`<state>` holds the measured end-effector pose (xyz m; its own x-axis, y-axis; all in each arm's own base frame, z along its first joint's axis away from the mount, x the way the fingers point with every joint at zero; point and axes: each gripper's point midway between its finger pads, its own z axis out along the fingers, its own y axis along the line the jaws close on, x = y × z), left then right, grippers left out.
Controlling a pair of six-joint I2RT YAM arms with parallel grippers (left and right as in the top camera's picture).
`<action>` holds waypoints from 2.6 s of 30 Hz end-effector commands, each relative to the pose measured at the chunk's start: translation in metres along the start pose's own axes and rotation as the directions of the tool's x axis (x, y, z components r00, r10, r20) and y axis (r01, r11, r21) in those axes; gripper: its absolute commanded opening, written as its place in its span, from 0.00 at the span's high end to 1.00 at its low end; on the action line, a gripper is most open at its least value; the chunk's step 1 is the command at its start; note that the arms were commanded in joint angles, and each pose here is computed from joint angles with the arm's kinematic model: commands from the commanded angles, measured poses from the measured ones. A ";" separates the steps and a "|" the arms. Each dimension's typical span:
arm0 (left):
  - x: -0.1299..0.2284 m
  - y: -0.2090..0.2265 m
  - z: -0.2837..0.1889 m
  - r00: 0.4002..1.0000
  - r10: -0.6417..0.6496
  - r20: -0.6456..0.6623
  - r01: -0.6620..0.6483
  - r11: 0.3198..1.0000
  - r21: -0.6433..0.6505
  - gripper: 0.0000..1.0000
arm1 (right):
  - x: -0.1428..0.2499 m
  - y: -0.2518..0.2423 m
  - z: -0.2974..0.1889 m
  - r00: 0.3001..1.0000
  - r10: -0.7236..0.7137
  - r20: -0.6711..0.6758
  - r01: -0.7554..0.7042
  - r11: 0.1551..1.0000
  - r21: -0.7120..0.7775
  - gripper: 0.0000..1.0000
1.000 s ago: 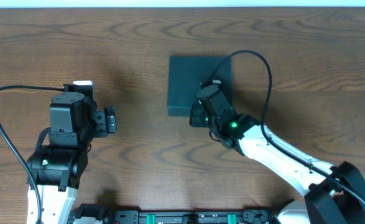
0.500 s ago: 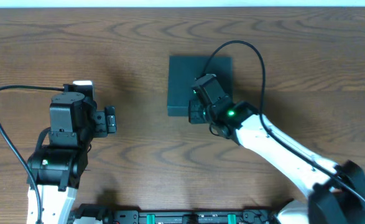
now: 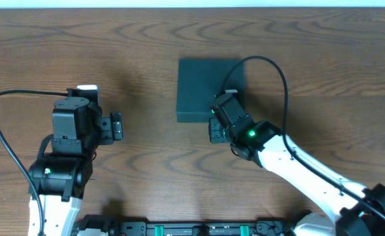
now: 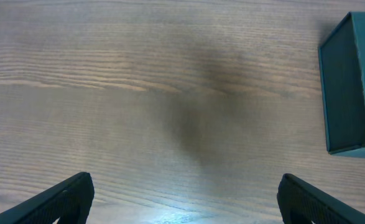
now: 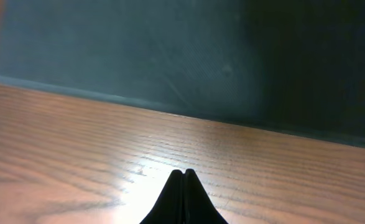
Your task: Pack container
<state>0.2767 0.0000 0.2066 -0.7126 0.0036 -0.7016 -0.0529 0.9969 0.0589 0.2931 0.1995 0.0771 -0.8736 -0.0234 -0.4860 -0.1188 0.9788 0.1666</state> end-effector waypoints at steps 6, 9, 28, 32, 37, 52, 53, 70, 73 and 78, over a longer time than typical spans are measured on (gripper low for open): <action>0.002 0.001 0.000 1.000 0.012 -0.003 -0.012 1.000 -0.003 0.05 | -0.009 -0.016 0.027 1.000 0.008 0.023 -0.009 0.999 0.044 0.99; 0.002 0.001 0.000 1.000 0.012 -0.003 -0.012 1.000 -0.003 0.05 | -0.014 -0.021 0.034 0.999 0.026 0.034 -0.027 0.998 0.048 0.99; 0.002 0.001 0.000 1.000 0.012 -0.003 -0.012 1.000 -0.003 0.05 | -0.037 0.030 0.031 0.990 0.063 0.125 -0.044 0.987 -0.152 0.98; 0.002 0.001 0.000 1.000 0.012 -0.003 -0.012 1.000 -0.003 0.05 | -0.038 0.034 0.030 0.990 0.079 0.119 -0.057 0.983 -0.177 0.99; 0.002 0.001 0.000 1.000 0.012 -0.003 -0.012 1.000 -0.003 0.05 | -0.062 0.064 0.002 0.986 0.052 0.160 -0.002 0.955 -0.298 0.98; 0.002 0.001 0.000 1.000 0.012 -0.003 -0.012 1.000 -0.003 0.05 | -0.120 -0.030 -0.258 0.817 -0.235 0.527 0.259 0.965 0.029 0.98; 0.002 0.001 0.000 1.000 0.012 -0.003 -0.012 1.000 -0.003 0.05 | -0.109 -0.039 -0.273 0.804 -0.248 0.541 0.265 0.963 0.047 0.97; 0.002 0.001 0.000 1.000 0.012 -0.003 -0.012 1.000 -0.003 0.05 | 0.001 -0.119 -0.279 0.737 -0.009 0.676 -0.026 0.999 0.042 0.81; 0.002 0.001 0.000 1.000 0.012 -0.003 -0.012 1.000 -0.003 0.05 | -0.011 -0.107 -0.255 0.698 -0.121 0.705 0.087 0.993 0.084 0.56; 0.002 0.001 0.000 1.000 0.012 -0.003 -0.012 1.000 -0.003 0.05 | -0.039 -0.111 -0.242 0.568 -0.097 0.817 0.035 0.995 0.094 0.15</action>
<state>0.2766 0.0000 0.2066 -0.7128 0.0036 -0.7013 -0.0529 0.9969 0.0589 0.2190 0.0503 0.2904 -0.1450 0.0789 -0.9863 -0.1413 0.9849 0.0996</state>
